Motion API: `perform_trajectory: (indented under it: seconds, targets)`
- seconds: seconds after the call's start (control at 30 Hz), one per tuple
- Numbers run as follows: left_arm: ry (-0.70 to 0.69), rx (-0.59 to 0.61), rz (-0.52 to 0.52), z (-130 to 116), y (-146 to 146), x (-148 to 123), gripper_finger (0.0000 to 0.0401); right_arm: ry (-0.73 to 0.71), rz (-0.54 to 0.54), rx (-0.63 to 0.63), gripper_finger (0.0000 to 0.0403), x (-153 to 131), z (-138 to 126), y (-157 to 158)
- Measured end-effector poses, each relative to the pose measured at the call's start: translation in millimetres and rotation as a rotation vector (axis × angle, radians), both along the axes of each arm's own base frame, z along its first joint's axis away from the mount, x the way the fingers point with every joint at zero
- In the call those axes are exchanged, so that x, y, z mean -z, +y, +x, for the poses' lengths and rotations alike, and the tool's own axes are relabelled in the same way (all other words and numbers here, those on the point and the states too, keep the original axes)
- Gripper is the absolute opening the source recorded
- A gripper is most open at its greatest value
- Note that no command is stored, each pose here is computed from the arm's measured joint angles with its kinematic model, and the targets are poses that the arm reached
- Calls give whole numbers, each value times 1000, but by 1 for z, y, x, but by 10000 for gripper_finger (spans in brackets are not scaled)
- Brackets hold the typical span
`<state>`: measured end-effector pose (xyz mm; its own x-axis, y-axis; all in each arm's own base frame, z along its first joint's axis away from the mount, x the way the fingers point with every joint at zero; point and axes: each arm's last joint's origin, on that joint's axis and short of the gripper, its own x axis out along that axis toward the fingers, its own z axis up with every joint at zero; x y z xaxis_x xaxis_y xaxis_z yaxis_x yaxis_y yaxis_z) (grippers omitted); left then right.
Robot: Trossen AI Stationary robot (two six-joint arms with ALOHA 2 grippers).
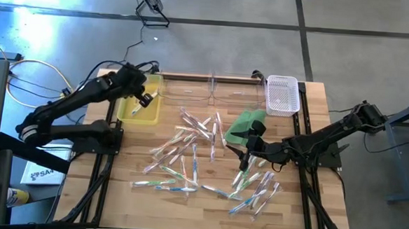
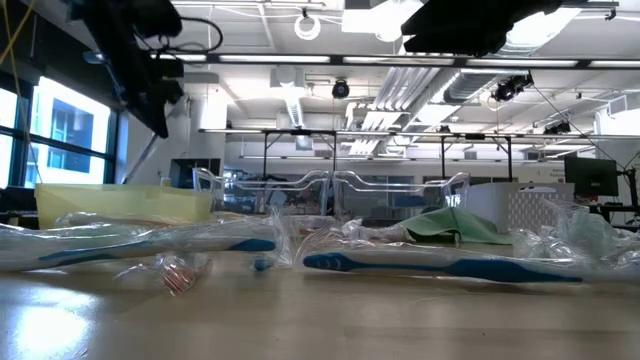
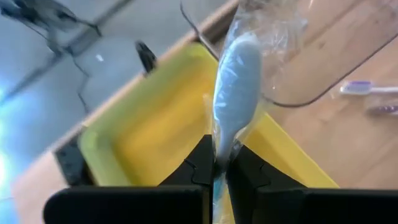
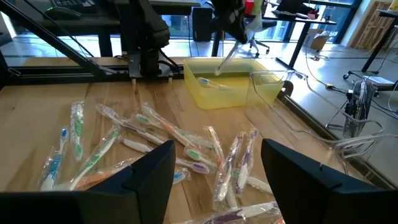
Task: Pick & Place Toothbrushes
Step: Put the blue toothbrush into the yellow bin
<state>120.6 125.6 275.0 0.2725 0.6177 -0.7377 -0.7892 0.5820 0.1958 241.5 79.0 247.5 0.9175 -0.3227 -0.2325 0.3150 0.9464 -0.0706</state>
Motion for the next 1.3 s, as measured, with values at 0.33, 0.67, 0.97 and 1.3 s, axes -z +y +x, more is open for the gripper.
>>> perform_trajectory:
  seconds: [0.33,0.67,0.97,1.3]
  targets:
    - [78,-57,-147,-5,27,22,14,6,18,6,231,1,0,0]
    - [89,-70,-208,-11,35,29,86,13,20,8,231,2,-1,0]
    - [78,-89,-169,-10,38,26,134,8,34,11,231,2,-1,0]
    - [41,139,-14,-8,34,9,118,6,36,11,231,2,-1,0]
